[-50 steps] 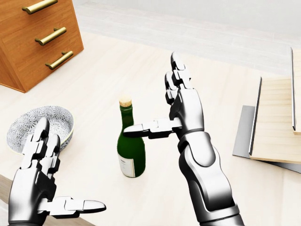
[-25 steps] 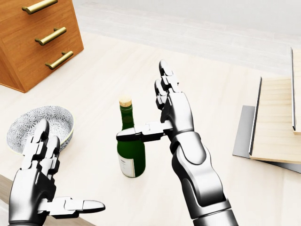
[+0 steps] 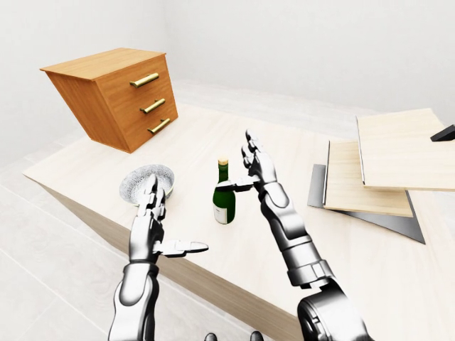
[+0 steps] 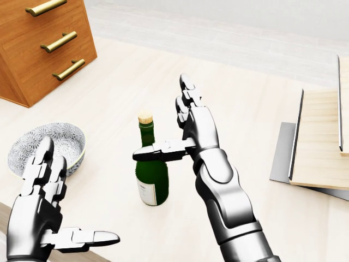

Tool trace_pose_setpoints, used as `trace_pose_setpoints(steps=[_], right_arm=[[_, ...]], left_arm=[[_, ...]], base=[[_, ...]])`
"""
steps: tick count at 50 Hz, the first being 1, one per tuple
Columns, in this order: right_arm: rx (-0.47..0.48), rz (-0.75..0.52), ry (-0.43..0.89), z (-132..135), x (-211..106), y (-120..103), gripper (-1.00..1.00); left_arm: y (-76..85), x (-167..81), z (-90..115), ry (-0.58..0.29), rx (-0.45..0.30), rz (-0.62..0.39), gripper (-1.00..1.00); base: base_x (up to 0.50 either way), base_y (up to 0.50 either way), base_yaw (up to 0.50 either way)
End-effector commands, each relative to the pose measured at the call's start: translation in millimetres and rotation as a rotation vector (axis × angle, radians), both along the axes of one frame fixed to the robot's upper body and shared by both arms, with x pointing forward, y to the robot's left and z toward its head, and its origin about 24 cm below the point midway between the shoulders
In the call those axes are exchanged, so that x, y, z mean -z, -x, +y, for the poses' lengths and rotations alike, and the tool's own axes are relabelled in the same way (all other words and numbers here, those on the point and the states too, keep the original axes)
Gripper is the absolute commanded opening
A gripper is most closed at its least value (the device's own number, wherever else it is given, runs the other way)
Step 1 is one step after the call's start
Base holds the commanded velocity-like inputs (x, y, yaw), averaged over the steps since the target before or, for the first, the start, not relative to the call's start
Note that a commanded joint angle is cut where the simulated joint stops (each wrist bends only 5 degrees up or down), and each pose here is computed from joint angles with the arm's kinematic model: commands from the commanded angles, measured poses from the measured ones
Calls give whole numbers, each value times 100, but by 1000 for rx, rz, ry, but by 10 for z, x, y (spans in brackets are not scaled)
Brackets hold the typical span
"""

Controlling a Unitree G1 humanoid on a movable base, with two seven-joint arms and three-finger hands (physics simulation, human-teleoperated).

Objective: Put the wine bottle on the wine rack.

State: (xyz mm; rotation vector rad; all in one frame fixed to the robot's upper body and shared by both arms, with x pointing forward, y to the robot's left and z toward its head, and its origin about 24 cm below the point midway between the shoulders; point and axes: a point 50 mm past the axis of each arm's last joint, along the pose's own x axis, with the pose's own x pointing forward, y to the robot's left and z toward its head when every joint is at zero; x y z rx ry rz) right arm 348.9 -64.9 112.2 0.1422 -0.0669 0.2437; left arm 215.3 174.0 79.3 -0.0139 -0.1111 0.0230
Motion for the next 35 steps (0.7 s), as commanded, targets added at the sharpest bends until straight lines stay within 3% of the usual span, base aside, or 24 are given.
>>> trace_pose_setpoints(steps=[1, 35], right_arm=[[-13, 42, 11, 53, 56, -55, 100], [-86, 91, 42, 285, 131, -67, 100]], left_arm=[[12, -37, 15, 0, -2, -16, 100], [9, 22, 26, 6, -4, 7, 100]], base=[[0, 0, 0], [0, 0, 0]])
